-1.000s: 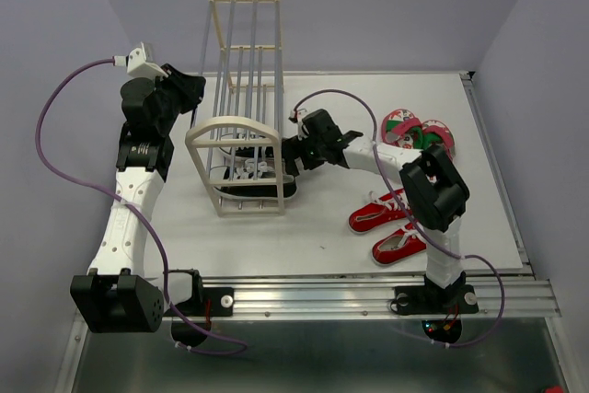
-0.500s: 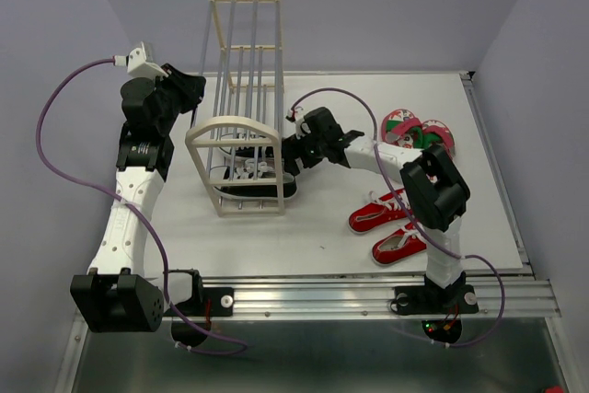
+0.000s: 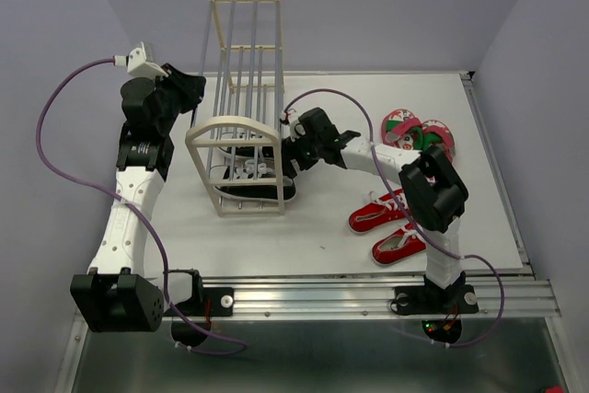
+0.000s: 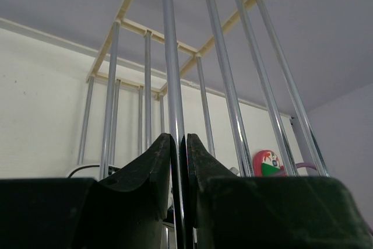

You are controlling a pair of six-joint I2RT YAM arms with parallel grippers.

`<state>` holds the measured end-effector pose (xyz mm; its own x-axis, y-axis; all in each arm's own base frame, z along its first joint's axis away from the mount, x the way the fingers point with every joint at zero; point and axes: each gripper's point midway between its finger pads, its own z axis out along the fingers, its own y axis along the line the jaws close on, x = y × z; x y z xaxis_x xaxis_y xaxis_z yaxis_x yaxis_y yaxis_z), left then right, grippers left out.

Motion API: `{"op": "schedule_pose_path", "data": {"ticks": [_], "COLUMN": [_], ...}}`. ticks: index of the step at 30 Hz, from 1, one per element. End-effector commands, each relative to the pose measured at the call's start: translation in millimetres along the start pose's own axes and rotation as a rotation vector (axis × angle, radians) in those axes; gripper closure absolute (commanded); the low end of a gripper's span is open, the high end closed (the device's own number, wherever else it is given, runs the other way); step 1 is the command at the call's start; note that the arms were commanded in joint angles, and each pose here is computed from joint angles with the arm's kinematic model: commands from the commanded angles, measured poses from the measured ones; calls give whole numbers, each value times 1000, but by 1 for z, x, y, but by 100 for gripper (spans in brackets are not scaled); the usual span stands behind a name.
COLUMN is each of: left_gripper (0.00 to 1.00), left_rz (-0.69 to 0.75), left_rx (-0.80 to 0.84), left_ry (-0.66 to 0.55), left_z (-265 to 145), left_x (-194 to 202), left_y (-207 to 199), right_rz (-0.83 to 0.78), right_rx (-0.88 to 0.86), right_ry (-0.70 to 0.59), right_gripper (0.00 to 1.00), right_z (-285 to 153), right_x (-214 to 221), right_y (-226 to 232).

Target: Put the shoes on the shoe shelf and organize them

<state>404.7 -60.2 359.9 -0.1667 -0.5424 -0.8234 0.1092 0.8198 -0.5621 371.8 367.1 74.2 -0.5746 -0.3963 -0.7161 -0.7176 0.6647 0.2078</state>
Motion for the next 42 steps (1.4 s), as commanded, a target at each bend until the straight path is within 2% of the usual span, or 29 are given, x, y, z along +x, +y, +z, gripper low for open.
{"op": "schedule_pose_path", "data": {"ticks": [1, 8, 17, 20, 28, 32, 42], "left_gripper": [85, 85, 85, 85, 85, 85, 85], "left_rz": [49, 52, 55, 55, 46, 46, 38], "left_rx": [-15, -15, -14, -16, -17, -22, -43], "left_ry": [140, 131, 123, 122, 122, 119, 117], "left_z": [8, 5, 3, 3, 1, 1, 6], "left_x": [45, 42, 40, 40, 41, 40, 40], "left_y": [17, 16, 15, 15, 15, 16, 20], "right_rz": [-67, -56, 13, 26, 132, 195, 360], "right_rx": [-85, -10, 122, 161, 339, 412, 651], "right_ry": [-135, -139, -119, -125, -192, -187, -239], "right_gripper": [14, 13, 0, 0, 0, 0, 0], "right_z": [-2, -2, -13, -21, -76, -105, -192], "right_x": [-52, -51, -34, -33, -34, -7, 27], "right_y": [32, 19, -2, -7, -34, -54, -131]}}
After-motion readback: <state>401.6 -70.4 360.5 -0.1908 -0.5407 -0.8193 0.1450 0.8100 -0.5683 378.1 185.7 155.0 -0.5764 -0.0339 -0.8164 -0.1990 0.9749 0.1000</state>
